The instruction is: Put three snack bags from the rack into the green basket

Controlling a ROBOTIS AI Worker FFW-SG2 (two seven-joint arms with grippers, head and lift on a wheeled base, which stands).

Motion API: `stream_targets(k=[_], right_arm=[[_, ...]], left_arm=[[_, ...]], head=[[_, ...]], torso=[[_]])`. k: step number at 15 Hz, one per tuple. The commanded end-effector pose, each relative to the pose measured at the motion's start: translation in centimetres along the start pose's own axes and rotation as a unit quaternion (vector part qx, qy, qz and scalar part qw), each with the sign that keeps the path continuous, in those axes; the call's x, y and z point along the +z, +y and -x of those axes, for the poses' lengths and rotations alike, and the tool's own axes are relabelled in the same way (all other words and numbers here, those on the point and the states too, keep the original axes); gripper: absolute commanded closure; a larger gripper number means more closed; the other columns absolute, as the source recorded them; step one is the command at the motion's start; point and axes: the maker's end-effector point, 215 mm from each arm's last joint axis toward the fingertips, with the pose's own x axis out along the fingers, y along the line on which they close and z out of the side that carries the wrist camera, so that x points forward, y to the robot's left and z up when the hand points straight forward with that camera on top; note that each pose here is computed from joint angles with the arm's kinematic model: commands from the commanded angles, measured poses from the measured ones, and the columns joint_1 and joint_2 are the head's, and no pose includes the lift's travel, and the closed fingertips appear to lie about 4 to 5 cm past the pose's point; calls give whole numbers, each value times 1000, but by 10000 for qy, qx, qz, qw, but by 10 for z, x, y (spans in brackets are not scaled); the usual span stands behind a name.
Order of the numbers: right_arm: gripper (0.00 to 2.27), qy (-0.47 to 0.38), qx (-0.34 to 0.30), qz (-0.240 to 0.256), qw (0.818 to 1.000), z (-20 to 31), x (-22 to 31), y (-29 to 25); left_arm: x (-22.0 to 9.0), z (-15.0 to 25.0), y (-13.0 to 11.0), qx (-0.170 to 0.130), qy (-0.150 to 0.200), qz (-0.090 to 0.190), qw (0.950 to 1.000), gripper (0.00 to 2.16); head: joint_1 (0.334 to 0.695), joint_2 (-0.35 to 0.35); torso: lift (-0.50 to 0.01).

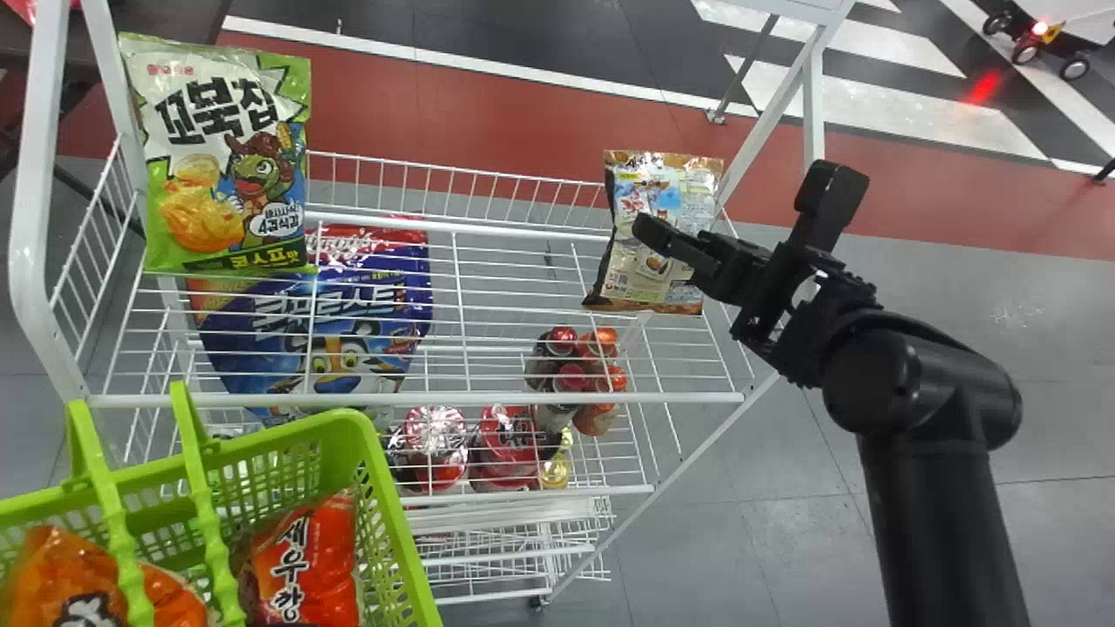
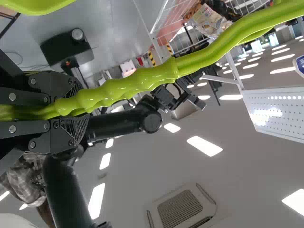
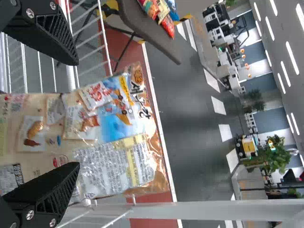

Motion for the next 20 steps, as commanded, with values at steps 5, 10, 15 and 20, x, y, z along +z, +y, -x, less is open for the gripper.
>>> stream_targets(k=[5, 10, 15, 20], right_arm=[[377, 214, -445, 480, 9976, -38, -6, -12], [2199, 320, -443, 545, 9970, -39, -12, -12], [2253, 47, -243, 258, 9994, -11, 1, -4], [2253, 116, 581, -234, 9980, 32, 5, 44]], left_arm=[[1, 6, -2, -12, -91, 22, 10000, 2148], [2, 9, -3, 12, -113, 4, 9999, 2148], [2, 11, -4, 3, -134, 5, 9999, 2148], [2, 10, -5, -15, -137, 8, 9999, 2148]], head=[[695, -350], [695, -350], [695, -350], [695, -350]], torso=[[0], [0], [0], [0]])
